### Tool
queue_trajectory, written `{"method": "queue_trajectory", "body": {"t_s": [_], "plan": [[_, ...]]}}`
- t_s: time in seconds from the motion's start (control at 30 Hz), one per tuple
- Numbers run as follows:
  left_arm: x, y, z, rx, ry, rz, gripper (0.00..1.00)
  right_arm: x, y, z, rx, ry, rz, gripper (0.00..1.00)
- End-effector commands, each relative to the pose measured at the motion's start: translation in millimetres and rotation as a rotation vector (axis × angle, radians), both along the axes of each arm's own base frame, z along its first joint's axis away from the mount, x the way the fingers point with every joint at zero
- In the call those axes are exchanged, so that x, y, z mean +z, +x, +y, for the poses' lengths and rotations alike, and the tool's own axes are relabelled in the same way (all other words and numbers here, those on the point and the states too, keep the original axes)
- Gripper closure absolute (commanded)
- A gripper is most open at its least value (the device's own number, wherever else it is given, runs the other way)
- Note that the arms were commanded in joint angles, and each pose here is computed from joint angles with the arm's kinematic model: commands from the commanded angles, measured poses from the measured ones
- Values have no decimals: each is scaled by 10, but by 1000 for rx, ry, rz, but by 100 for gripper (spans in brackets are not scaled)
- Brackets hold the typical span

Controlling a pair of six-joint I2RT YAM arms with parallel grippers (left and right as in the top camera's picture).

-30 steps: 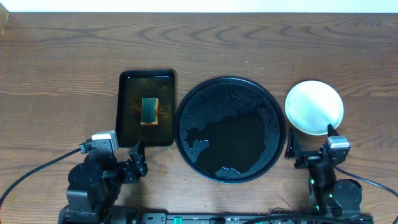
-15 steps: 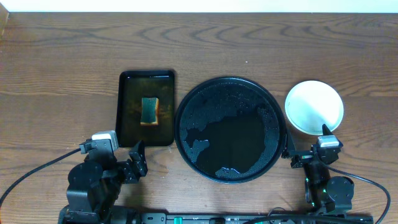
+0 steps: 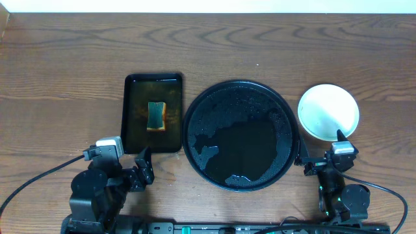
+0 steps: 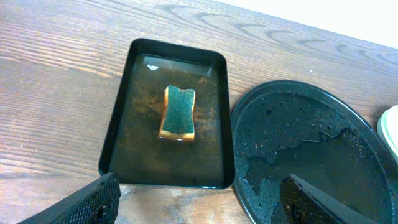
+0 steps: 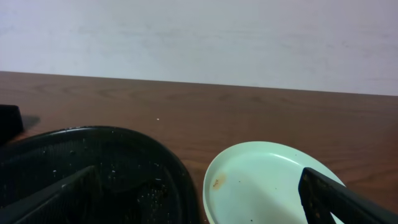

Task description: Clean dirty plates on tray and stack at the side

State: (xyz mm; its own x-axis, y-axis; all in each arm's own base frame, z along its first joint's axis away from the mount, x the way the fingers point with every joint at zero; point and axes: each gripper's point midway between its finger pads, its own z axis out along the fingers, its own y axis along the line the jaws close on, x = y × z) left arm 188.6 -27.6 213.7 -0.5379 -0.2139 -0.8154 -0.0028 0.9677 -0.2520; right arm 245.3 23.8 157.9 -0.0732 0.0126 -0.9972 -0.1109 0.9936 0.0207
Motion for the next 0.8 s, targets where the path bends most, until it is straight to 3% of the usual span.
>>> {"method": "queue_trajectory", "body": {"t_s": [0.0, 0.47, 0.63, 0.77], "plan": [[-38, -1, 17, 7, 9, 7, 18, -6, -1, -17, -4, -11, -1, 1], [-51, -9, 20, 8, 10, 12, 18, -6, -1, -16, -3, -11, -1, 1], [-256, -90, 138, 53, 38, 52, 18, -6, -1, -16, -3, -11, -1, 1], [-453, -67, 186, 81, 31, -13, 18, -6, -1, -17, -4, -11, -1, 1]]}}
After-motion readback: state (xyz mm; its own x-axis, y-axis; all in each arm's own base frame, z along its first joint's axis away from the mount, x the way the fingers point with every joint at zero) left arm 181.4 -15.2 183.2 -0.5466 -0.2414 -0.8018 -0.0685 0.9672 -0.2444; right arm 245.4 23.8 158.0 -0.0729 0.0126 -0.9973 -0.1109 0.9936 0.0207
